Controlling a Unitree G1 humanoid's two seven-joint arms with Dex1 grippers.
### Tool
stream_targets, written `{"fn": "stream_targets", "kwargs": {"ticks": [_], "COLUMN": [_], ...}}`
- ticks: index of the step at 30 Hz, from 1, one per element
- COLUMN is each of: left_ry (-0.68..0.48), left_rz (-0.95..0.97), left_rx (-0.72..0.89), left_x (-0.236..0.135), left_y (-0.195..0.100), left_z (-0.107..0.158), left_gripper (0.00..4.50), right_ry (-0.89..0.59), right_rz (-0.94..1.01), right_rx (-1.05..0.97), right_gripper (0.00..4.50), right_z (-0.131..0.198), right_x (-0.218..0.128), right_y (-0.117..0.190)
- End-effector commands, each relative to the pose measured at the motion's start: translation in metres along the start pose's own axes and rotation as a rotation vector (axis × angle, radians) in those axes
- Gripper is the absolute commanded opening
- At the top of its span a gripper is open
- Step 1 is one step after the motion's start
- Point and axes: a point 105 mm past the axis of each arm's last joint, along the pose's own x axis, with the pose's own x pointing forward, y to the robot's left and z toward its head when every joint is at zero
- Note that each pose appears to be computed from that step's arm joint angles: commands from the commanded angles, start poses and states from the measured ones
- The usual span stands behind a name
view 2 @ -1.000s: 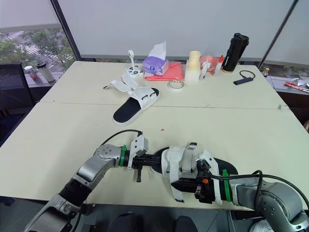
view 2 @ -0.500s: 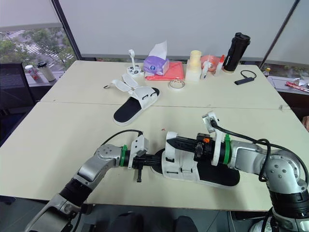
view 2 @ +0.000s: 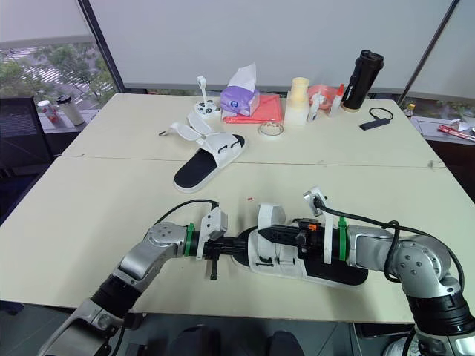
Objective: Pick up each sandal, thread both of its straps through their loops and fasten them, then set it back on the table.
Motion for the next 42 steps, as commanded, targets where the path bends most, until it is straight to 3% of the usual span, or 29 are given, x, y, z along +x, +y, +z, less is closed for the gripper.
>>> {"fn": "stream_targets", "kwargs": {"ticks": [1, 8, 14, 17, 21, 35, 38, 42], "left_ry": [0.18, 0.18, 0.181, 0.18, 0.179, 0.178, 0.177, 0.179], "left_rz": [0.036, 0.034, 0.031, 0.027, 0.027, 0.033, 0.033, 0.034], "left_rx": [-0.101, -0.098, -0.101, -0.102, -0.104, -0.116, -0.118, -0.119], "left_x": [-0.005, -0.005, -0.005, -0.003, -0.003, -0.004, -0.004, -0.004], "left_y": [-0.004, -0.005, -0.006, -0.007, -0.007, -0.006, -0.006, -0.006], "left_z": [-0.052, -0.052, -0.053, -0.053, -0.053, -0.054, -0.054, -0.055], "left_gripper": [0.0, 0.0, 0.0, 0.0, 0.0, 0.0, 0.0, 0.0], "right_ry": [-0.004, -0.013, -0.005, -0.021, -0.028, 0.038, 0.019, 0.002], "right_rz": [0.011, -0.062, -0.083, -0.074, -0.069, -0.003, -0.036, -0.033], "right_rx": [0.022, 0.033, -0.099, -0.115, -0.121, -0.134, -0.14, -0.144], "right_gripper": [0.02, 0.02, 0.02, 0.83, 2.8, 2.8, 1.94, 0.03], "right_z": [-0.003, -0.008, -0.004, -0.002, 0.0, -0.015, -0.012, -0.007], "right_x": [-0.001, 0.002, -0.002, -0.002, -0.004, -0.002, -0.002, -0.003], "right_y": [0.002, -0.01, -0.011, -0.01, -0.007, 0.01, 0.003, 0.004]}}
